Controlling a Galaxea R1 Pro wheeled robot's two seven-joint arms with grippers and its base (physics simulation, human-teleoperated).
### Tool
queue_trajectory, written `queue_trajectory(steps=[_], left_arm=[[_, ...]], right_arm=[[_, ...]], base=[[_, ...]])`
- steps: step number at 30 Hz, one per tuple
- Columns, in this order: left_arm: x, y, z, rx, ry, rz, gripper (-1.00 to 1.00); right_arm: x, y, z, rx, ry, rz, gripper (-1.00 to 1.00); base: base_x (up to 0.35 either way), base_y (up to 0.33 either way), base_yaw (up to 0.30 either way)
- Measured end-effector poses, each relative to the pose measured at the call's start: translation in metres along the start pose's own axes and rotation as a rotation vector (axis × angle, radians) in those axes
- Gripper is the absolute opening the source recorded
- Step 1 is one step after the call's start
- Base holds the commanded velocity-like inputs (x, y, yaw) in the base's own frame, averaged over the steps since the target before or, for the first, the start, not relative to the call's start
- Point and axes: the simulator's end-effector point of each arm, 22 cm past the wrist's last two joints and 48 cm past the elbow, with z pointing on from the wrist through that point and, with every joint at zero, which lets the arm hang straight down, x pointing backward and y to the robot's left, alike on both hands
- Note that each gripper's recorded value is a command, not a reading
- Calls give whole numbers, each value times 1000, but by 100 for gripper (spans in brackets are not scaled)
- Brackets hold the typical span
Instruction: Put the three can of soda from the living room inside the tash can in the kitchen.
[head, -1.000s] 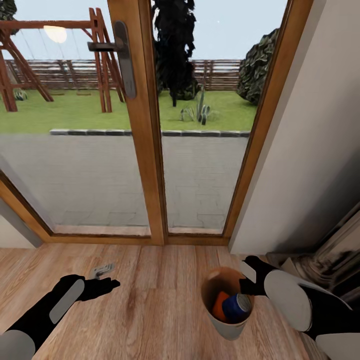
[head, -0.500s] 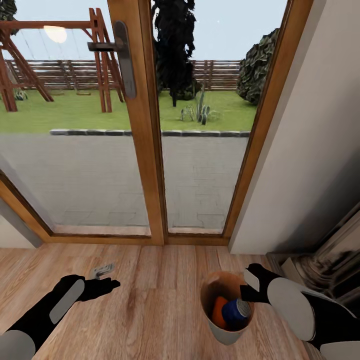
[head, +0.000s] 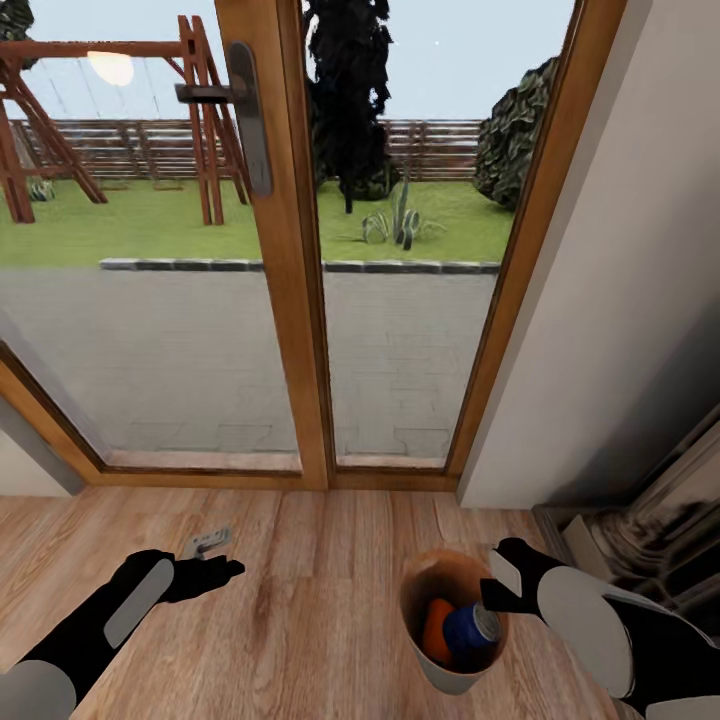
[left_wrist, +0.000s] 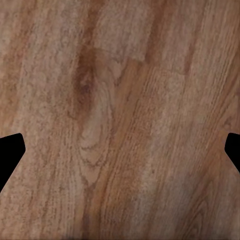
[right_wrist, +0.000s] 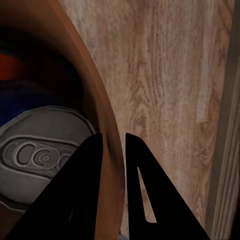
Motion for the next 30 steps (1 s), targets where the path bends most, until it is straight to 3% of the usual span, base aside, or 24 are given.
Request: queue_trajectory(steps=[15,30], left_arm=[[4,-11,3,13,5,2,100],[7,-18,5,23,8,0,100]], right_arm=[[15,-1,9,1,5,4,-100],[26,-16,17,21,17,11,-100]], base=[[0,0,0],[0,0,0]])
